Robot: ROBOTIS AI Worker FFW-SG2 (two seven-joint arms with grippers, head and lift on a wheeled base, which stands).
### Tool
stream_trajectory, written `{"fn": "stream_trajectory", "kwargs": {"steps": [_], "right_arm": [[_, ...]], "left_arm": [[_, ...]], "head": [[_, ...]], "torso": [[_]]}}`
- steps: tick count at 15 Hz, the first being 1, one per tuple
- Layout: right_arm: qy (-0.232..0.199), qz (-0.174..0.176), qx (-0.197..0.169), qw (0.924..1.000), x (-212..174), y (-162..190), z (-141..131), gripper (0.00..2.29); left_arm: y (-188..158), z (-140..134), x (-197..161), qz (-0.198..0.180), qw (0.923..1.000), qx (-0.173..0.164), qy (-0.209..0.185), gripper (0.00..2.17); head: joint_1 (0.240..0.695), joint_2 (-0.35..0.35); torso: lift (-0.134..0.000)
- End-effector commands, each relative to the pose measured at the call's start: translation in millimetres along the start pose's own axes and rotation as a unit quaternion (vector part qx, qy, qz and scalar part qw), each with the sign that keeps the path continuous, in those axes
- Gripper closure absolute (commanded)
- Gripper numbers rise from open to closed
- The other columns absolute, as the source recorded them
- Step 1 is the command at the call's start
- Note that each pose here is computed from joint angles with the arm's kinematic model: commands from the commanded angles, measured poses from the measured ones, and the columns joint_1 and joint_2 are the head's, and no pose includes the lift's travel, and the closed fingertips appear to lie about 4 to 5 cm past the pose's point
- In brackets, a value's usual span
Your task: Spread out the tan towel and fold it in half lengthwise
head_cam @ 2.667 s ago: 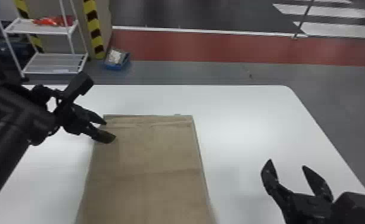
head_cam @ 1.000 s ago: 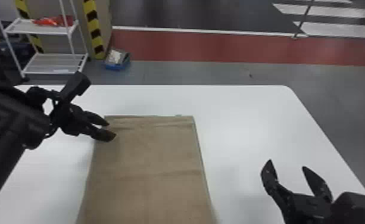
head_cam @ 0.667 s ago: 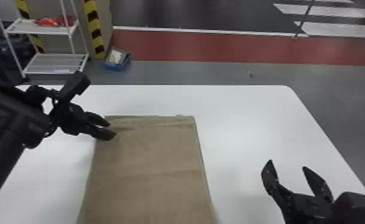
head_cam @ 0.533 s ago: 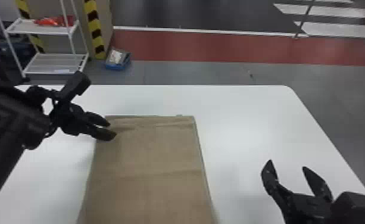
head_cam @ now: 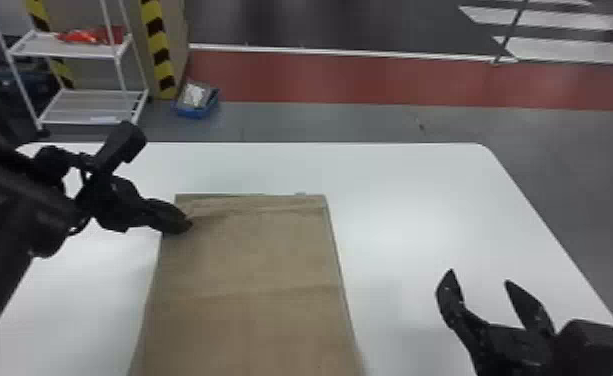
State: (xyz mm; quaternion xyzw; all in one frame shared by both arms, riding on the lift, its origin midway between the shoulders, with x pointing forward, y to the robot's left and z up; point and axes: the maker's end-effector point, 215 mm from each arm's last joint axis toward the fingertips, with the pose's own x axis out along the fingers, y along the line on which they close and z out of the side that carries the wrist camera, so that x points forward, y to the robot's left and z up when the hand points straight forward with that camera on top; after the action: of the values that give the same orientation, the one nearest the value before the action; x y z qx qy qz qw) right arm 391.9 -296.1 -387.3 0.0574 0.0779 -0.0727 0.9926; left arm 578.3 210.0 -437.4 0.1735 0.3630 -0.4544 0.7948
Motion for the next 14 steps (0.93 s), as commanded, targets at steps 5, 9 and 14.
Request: {"fn": "stream_trajectory", "kwargs": {"steps": [5,9,14], "right_arm": [[0.001,0.001,-0.002,1.0,1,1,2,0.11],[0.005,0.007,-0.01,0.9999,30,12,12,0.11],[0.036,0.034,-0.014,0.9987,97,43,23,0.11]], "left_arm": [[-24,15,-38,-0.024,0.9981,0.024,-0.052,1.41],[-34,27,-84,-0.02,0.9943,0.018,-0.103,1.41],[-35,16,-127,0.0,0.9914,-0.003,-0.131,1.41]], "head": [[0.695,-0.107],[0.695,-0.099],[0.695,-0.054]], "torso": [[-0.123],[-0.123],[-0.123]]}}
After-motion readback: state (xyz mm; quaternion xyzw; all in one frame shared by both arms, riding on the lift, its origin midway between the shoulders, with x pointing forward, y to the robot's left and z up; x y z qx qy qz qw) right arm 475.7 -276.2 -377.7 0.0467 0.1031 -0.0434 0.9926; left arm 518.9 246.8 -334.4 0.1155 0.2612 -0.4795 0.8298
